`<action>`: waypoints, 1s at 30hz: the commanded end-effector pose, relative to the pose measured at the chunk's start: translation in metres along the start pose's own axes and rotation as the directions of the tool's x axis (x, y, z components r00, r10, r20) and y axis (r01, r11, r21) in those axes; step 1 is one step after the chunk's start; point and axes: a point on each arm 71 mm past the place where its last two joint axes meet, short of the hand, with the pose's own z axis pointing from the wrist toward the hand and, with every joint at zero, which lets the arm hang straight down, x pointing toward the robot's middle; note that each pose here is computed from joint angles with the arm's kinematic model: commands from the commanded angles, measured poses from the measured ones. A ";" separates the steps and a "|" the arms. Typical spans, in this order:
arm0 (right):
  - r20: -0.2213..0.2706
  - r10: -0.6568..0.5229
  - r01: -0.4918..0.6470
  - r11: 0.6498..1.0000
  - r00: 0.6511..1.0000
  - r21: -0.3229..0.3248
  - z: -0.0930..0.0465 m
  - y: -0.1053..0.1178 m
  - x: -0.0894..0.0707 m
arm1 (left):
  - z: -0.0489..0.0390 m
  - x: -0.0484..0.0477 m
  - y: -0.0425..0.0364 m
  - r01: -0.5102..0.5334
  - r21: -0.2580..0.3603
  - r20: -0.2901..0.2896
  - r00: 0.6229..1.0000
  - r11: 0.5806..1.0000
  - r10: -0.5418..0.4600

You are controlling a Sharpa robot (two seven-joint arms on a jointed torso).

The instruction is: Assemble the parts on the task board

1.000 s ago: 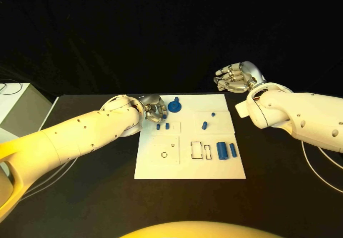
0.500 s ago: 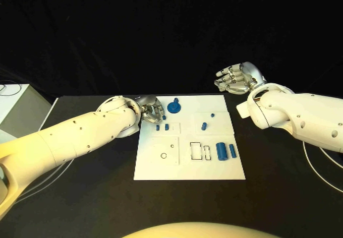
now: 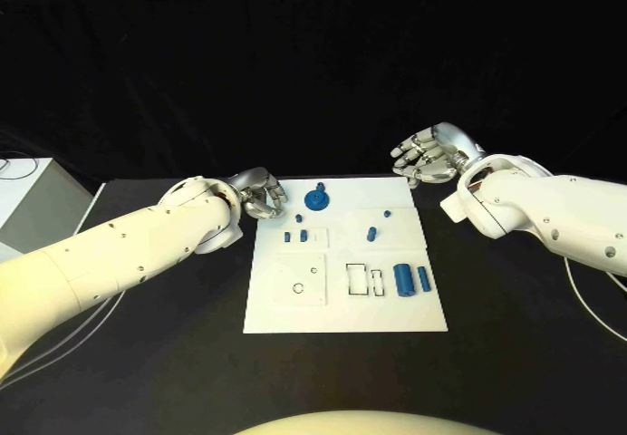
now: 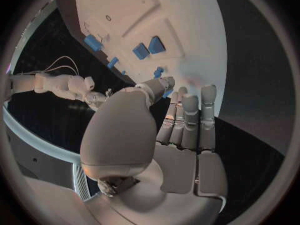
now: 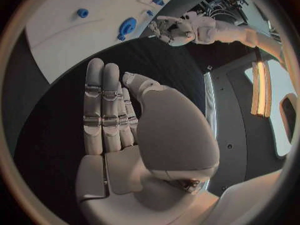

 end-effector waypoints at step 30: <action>-0.179 -0.579 0.569 0.815 0.796 -0.107 -0.018 -0.025 0.058 | -0.0763 -0.0252 0.0270 0.865 0.308 -0.061 0.433 0.396 -0.899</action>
